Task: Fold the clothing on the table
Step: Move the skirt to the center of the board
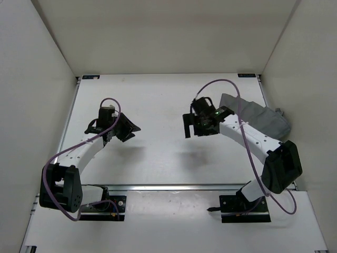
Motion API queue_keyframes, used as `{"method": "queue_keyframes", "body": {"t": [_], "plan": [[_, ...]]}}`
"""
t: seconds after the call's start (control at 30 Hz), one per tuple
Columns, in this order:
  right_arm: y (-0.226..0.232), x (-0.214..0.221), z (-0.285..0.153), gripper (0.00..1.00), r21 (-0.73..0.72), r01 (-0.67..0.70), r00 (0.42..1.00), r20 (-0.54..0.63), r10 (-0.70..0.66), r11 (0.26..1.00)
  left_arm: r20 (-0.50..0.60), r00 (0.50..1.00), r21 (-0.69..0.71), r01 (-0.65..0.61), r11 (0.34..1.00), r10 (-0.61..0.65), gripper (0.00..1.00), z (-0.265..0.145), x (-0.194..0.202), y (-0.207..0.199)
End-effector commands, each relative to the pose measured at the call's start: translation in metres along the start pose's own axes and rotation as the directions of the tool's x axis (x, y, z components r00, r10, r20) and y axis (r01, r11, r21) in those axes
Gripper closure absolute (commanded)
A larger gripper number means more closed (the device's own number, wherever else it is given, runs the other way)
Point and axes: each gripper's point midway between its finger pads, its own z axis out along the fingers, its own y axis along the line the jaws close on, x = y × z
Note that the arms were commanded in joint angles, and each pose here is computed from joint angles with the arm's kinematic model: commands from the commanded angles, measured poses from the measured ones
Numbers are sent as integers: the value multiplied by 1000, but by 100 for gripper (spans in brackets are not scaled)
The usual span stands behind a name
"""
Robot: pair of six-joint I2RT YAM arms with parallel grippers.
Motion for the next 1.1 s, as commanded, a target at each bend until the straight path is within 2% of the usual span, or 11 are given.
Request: {"method": "queue_keyframes", "body": {"t": [0.0,0.17,0.3,0.57,0.6,0.67,0.7,0.77,0.9,0.97,1.07], "plan": [[-50,-44,-19,1,63,-61,989,138,52,996,2,1000,23,-12,1000,12,44,0,2,-6],[-161,-59,-18,1,160,-255,954,202,221,954,5,1000,25,-12,1000,12,44,1,1,-7],[-260,-42,2,2,299,-423,905,194,379,856,-10,1000,24,-14,1000,15,44,3,6,-7],[-311,-10,57,6,435,-482,858,57,510,761,-21,1000,19,-16,1000,17,45,5,9,-7],[-309,-6,65,17,437,-479,856,37,516,762,-16,1000,22,-15,1000,16,45,4,6,-8],[-301,-13,65,87,416,-462,868,31,495,783,-15,1000,26,-19,999,19,44,3,5,-9],[-296,-20,60,100,413,-462,871,45,490,785,-12,1000,24,-14,1000,15,44,3,4,-8],[-277,-41,49,100,346,-453,888,92,451,822,-10,1000,22,-16,1000,17,44,3,5,-7],[-160,-126,2,100,-44,-256,938,232,259,966,-2,1000,30,-14,999,14,44,0,-1,-8],[-85,-154,-32,100,-186,-82,950,282,133,979,50,999,42,11,999,-13,44,-9,-20,-7],[-31,-183,-89,100,-303,21,908,404,108,953,118,993,60,13,998,-20,44,-26,-41,-10]]}}
